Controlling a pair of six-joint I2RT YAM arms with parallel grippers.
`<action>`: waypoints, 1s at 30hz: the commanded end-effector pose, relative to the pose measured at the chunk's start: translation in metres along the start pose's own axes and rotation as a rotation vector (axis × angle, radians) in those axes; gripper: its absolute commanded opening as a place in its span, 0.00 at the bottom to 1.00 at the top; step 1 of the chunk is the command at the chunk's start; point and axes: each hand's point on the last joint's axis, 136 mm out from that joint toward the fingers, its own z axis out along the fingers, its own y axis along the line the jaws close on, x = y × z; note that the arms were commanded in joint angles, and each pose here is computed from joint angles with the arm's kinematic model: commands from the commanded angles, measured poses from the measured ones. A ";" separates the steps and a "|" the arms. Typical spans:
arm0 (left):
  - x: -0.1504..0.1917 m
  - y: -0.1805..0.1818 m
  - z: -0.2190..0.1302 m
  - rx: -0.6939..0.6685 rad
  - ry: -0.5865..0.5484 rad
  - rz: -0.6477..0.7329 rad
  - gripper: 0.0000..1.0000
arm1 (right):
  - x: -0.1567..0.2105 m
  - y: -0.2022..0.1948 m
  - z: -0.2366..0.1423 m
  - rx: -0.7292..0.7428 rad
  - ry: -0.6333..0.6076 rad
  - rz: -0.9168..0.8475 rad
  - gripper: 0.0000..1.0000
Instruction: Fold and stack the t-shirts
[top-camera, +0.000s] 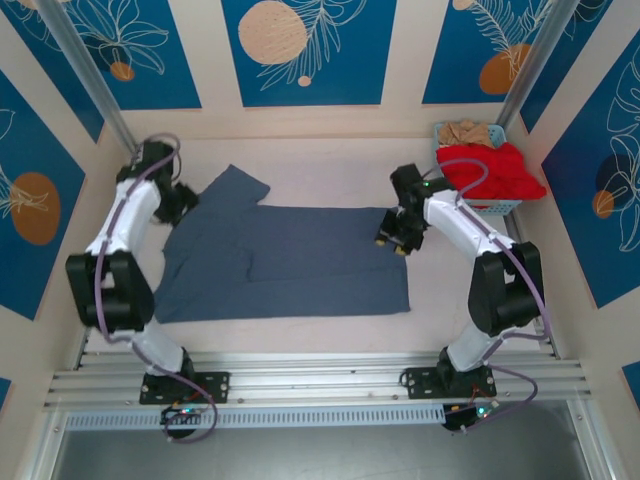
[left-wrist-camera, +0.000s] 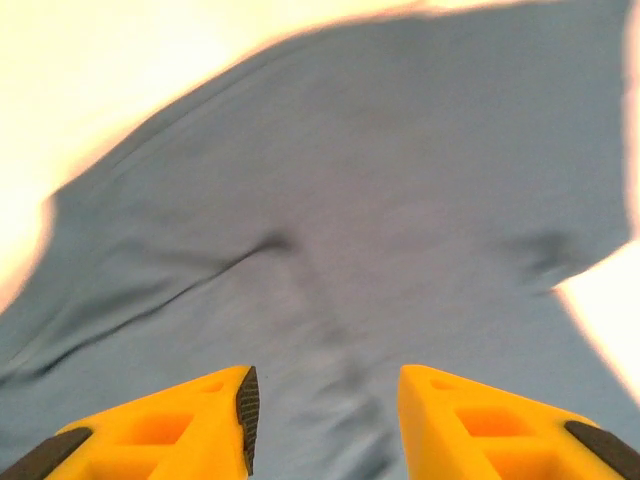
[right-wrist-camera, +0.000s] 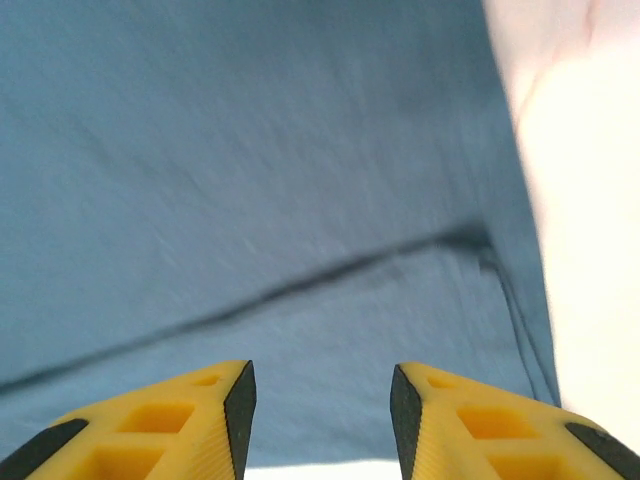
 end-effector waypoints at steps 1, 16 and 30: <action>-0.004 -0.042 0.039 0.016 0.068 0.114 0.42 | -0.040 0.006 0.004 -0.027 -0.053 -0.017 0.42; -0.081 -0.143 0.126 0.185 -0.086 0.285 0.55 | -0.128 0.000 0.053 0.003 -0.092 0.050 0.43; -0.098 -0.143 0.200 0.138 -0.141 0.175 0.59 | -0.119 0.005 0.042 -0.024 -0.072 0.059 0.43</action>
